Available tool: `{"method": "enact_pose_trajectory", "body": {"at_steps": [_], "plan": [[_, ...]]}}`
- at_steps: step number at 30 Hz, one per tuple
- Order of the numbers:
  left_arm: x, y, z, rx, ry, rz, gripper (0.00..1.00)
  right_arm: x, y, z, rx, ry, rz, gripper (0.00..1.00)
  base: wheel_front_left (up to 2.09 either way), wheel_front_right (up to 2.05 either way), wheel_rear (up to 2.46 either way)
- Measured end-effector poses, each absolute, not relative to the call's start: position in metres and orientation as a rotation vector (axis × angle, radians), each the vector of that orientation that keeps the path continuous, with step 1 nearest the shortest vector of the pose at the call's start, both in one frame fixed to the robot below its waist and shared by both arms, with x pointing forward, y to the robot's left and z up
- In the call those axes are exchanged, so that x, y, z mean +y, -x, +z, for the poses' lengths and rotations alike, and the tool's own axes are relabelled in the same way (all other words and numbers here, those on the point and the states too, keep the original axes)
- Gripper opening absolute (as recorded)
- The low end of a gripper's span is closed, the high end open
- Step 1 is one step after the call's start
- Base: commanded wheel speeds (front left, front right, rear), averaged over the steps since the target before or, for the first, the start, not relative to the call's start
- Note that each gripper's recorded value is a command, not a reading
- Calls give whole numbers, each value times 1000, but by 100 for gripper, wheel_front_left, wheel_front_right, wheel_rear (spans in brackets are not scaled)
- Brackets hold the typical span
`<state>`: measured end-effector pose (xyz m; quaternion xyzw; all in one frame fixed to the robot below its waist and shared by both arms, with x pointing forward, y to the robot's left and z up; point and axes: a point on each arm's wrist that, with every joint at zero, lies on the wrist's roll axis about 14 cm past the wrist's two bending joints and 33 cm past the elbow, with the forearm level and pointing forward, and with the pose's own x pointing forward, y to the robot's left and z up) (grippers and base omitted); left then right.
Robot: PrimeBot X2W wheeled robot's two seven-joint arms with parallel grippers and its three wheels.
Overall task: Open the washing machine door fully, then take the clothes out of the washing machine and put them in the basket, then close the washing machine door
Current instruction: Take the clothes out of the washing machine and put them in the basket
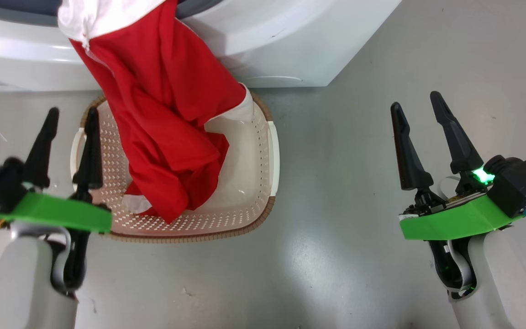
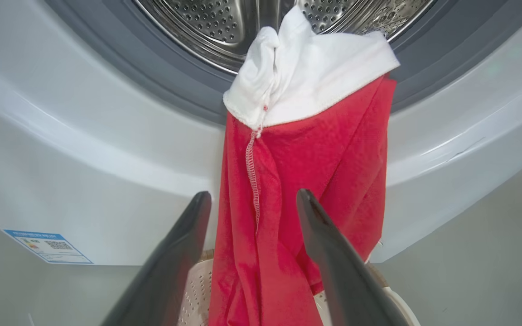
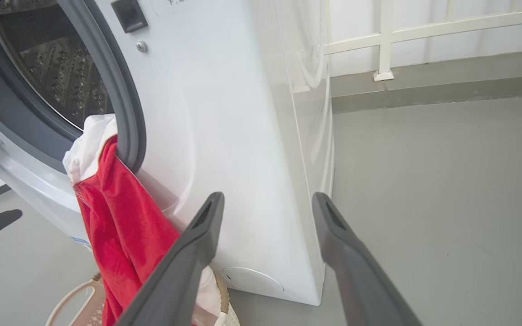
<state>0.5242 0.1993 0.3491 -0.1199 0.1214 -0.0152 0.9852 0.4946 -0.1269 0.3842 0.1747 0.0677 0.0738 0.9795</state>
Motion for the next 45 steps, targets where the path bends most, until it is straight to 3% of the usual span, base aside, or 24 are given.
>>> {"method": "enact_pose_trajectory", "body": {"at_steps": [10, 23, 36, 45], "plan": [[205, -490, 365, 198, 210, -14, 100, -131, -492, 387, 132, -347, 138, 100, 0, 0, 0], [199, -495, 382, 148, 201, -43, 100, -131, -488, 386, 142, -348, 138, 100, 0, 0, 0], [193, -549, 405, 81, 157, -111, 100, -122, -488, 384, 148, -357, 159, 100, 0, 0, 0], [175, -584, 401, 145, 85, -195, 100, -122, -487, 381, 156, -356, 159, 100, 0, 0, 0]]}}
